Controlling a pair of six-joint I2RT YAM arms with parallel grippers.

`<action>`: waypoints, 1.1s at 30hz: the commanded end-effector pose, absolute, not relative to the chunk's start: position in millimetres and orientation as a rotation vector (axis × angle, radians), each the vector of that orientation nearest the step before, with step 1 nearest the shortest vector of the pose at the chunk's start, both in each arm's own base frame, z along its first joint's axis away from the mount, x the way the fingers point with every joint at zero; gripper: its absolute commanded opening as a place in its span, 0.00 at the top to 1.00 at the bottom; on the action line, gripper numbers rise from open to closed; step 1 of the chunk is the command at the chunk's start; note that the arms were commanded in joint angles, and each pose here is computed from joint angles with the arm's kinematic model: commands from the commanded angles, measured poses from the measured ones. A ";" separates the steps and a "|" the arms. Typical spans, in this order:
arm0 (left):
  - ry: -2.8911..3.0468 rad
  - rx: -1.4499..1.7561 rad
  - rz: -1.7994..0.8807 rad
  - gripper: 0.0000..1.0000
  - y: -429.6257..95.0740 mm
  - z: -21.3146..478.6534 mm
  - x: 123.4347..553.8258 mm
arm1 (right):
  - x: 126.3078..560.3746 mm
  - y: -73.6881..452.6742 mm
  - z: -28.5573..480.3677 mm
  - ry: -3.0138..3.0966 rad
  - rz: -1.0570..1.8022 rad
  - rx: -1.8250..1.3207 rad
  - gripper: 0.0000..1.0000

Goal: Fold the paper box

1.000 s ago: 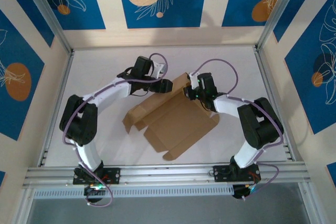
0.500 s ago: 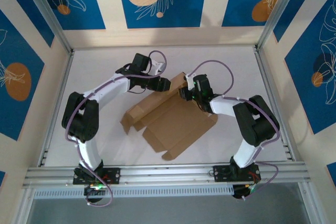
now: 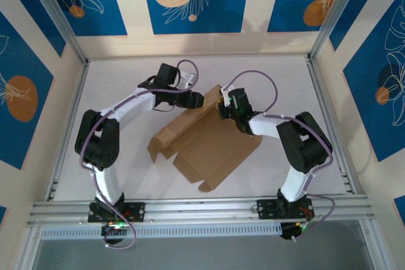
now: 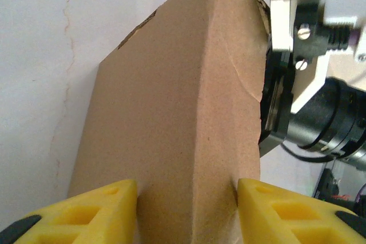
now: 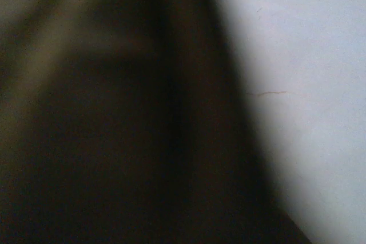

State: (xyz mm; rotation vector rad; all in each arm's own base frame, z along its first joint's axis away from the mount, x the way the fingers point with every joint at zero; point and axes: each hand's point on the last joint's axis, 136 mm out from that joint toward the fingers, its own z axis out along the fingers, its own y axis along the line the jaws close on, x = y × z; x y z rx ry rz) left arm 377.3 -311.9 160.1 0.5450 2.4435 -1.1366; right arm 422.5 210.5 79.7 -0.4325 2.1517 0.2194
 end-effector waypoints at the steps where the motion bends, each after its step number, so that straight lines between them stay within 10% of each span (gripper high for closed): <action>1: 2.495 0.494 -1.240 0.53 -318.0 142.7 368.9 | 415.2 216.4 61.6 2.207 0.107 -0.459 0.89; 14: 2.441 0.283 -1.486 0.56 -333.0 147.6 371.3 | 424.6 225.3 70.4 2.156 -0.107 -0.336 0.94; 24: 2.484 0.310 -1.129 0.53 -296.0 153.1 388.0 | 402.8 202.0 101.8 2.180 0.146 -0.298 0.18; 33: 2.380 0.355 -1.049 0.42 -281.8 201.2 396.9 | 366.8 201.0 125.5 2.153 0.269 -0.417 0.21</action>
